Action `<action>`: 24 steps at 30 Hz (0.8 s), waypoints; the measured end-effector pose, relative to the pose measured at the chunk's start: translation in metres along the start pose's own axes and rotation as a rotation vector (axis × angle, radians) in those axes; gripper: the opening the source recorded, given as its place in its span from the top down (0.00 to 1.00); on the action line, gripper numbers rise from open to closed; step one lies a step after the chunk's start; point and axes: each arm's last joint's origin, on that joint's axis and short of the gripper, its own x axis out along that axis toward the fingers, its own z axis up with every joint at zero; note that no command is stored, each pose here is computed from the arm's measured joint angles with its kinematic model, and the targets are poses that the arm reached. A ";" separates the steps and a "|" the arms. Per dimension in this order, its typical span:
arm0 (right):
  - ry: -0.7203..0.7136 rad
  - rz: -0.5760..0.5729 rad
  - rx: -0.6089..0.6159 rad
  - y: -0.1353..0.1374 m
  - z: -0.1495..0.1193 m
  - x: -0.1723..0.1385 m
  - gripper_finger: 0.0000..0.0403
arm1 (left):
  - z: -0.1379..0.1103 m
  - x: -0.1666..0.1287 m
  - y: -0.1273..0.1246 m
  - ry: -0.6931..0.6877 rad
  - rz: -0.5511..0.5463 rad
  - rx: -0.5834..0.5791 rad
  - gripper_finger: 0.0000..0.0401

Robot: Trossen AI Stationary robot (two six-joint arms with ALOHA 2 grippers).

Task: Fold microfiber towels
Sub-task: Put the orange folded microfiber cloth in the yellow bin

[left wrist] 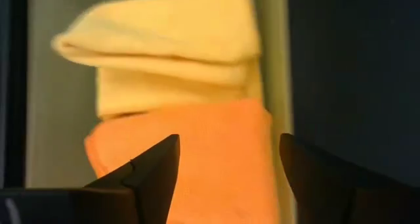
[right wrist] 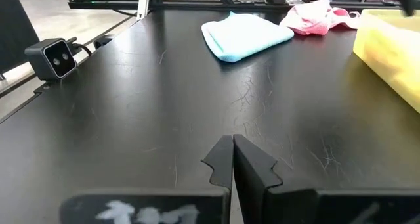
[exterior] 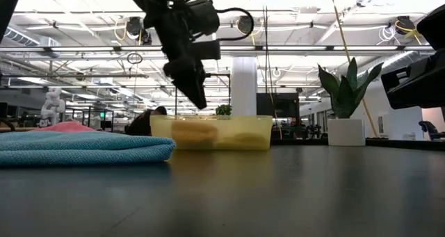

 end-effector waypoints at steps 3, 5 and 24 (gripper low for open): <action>0.000 0.000 -0.002 0.000 0.000 0.000 0.99 | -0.003 0.001 0.014 -0.038 0.001 -0.077 0.40; 0.005 -0.001 -0.004 0.000 -0.001 0.000 0.99 | -0.009 0.006 0.023 -0.034 -0.022 -0.122 0.47; 0.030 -0.006 -0.015 -0.001 -0.003 0.000 0.99 | -0.015 0.055 0.009 0.062 -0.023 0.134 0.84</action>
